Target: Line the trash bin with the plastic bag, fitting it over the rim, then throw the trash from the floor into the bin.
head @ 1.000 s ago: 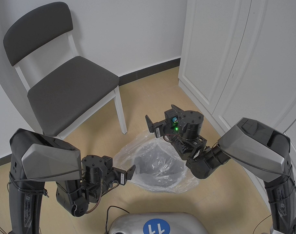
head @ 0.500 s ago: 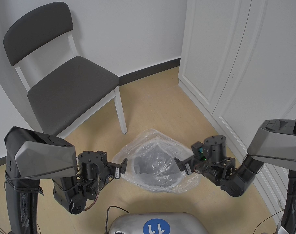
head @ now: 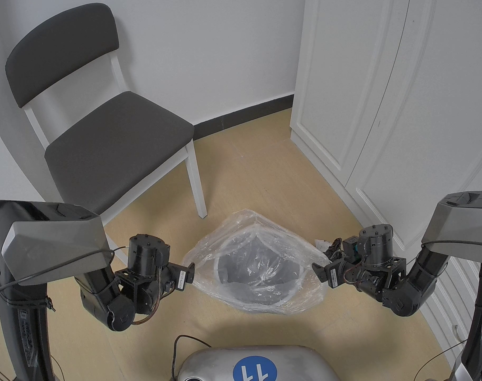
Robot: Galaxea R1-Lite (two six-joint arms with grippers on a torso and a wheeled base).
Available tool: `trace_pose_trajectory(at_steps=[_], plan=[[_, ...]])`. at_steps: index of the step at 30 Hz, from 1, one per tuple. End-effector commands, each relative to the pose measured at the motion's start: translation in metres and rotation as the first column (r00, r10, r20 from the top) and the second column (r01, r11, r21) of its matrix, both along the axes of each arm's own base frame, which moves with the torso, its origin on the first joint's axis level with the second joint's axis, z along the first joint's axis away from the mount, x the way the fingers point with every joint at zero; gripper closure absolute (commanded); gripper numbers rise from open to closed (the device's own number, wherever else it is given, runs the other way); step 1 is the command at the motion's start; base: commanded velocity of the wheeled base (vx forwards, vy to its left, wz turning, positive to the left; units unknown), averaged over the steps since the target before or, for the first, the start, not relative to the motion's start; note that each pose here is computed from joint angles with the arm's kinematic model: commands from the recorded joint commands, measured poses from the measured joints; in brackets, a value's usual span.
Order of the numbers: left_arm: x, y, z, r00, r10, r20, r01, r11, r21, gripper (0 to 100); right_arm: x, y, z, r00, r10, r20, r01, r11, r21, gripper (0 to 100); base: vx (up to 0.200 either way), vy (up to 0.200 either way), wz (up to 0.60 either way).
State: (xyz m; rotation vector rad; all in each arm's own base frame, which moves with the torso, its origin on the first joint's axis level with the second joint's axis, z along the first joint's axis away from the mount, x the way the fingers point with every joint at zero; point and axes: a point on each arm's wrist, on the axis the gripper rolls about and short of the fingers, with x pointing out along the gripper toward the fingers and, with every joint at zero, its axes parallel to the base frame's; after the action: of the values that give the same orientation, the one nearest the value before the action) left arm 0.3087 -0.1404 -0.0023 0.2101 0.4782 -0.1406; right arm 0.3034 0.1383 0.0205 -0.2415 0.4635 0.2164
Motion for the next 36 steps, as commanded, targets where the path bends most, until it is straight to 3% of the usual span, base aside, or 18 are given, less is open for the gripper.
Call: trace_pose_trajectory(at_steps=[1, 9, 12, 17, 21, 29, 36], plan=[[0.020, -0.012, 0.013, 0.999, 0.003, 0.039, -0.002, 1.000, -0.031, 0, 0.027, 0.000, -0.020, 0.998, -0.057, -0.008, 0.057, 0.997, 0.046, 0, 0.000, 0.000, 0.00], [0.035, -0.030, 0.002, 0.999, -0.019, 0.043, 0.021, 0.999, -0.034, 0, 0.034, 0.005, -0.031, 0.998, -0.065, -0.022, 0.067, 0.995, 0.074, 0, 0.000, 0.000, 0.00], [0.041, -0.034, -0.005, 0.999, -0.019, 0.042, 0.021, 0.999, -0.029, 0, 0.046, 0.010, -0.033, 0.996, -0.092, -0.008, 0.093, 0.986, 0.137, 0, 0.000, 0.000, 0.00], [0.049, -0.034, -0.012, 0.999, -0.007, 0.044, 0.009, 1.000, -0.029, 0, 0.062, 0.011, -0.044, 0.992, -0.129, 0.000, 0.127, 0.976, 0.178, 0, 0.000, 0.000, 0.00], [0.058, -0.034, -0.018, 0.998, 0.011, 0.054, -0.010, 1.000, -0.029, 0, 0.076, 0.007, -0.056, 0.987, -0.158, 0.032, 0.149, 0.968, 0.204, 0, 0.000, 0.000, 0.00], [0.083, -0.040, -0.032, 0.985, 0.124, 0.120, -0.124, 0.992, -0.011, 0, 0.104, -0.006, -0.065, 0.969, -0.214, 0.119, 0.177, 0.949, 0.262, 0, 0.000, 0.000, 0.00], [0.092, -0.043, -0.038, 0.982, 0.134, 0.134, -0.132, 0.991, -0.022, 0, 0.120, -0.009, -0.076, 0.956, -0.245, 0.164, 0.184, 0.930, 0.318, 0, 0.000, 0.000, 0.00]])
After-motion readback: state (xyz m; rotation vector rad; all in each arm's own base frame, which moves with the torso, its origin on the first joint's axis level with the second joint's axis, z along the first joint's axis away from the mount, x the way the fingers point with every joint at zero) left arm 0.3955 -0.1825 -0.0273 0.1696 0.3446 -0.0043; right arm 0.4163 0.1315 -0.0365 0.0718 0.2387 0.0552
